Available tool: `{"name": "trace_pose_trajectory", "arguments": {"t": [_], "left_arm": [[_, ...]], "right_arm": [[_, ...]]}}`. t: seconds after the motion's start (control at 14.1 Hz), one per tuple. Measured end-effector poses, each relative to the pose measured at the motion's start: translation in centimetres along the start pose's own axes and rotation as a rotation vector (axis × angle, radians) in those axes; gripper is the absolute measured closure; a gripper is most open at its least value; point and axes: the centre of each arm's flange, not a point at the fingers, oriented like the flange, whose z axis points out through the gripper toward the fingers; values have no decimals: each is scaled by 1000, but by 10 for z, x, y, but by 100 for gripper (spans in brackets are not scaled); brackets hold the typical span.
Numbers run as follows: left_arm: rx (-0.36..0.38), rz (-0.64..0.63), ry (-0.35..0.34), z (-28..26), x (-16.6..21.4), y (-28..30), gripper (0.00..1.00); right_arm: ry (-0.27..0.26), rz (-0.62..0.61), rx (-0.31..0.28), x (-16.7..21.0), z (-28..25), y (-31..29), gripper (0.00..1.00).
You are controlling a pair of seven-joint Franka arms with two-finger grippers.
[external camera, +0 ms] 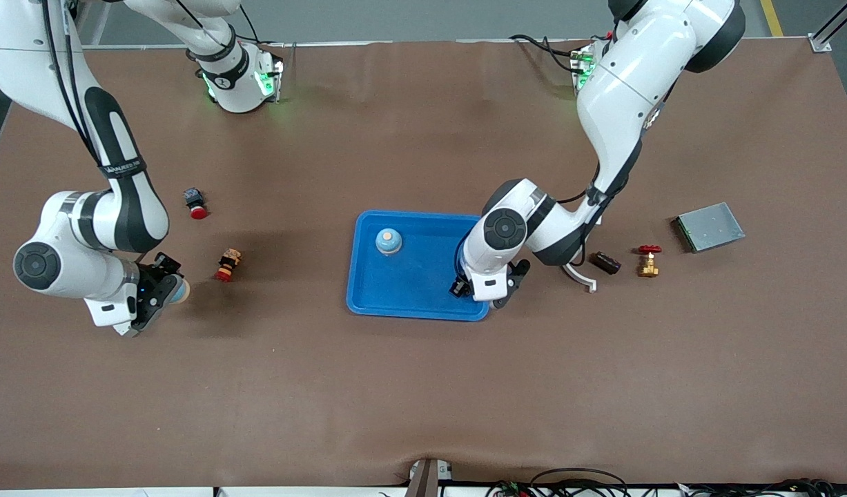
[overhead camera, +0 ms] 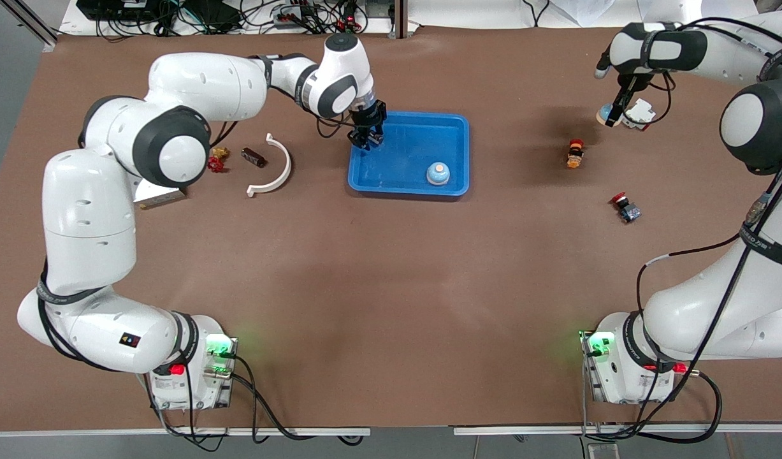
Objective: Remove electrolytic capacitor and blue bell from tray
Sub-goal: 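Grasp the second capacitor with the left gripper while the right gripper lowers the bell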
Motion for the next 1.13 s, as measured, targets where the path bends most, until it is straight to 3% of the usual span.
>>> {"name": "trace_pose_trajectory", "arguments": {"t": [0.14, 0.42, 0.71, 0.92, 1.13], "left_arm": [[0, -2, 5, 4, 2, 0, 66], [-32, -2, 11, -9, 5, 9, 66], [-82, -14, 51, -81, 24, 21, 66], [-45, 7, 97, -142, 50, 11, 66], [42, 44, 130, -182, 100, -20, 66]], "right_arm": [[12, 0, -18, -4, 10, -2, 33], [40, 2, -63, -8, 30, -8, 33], [43, 2, -67, -11, 42, -14, 33], [45, 10, -69, -16, 46, -11, 33], [51, 13, -77, -18, 48, -11, 33]]}}
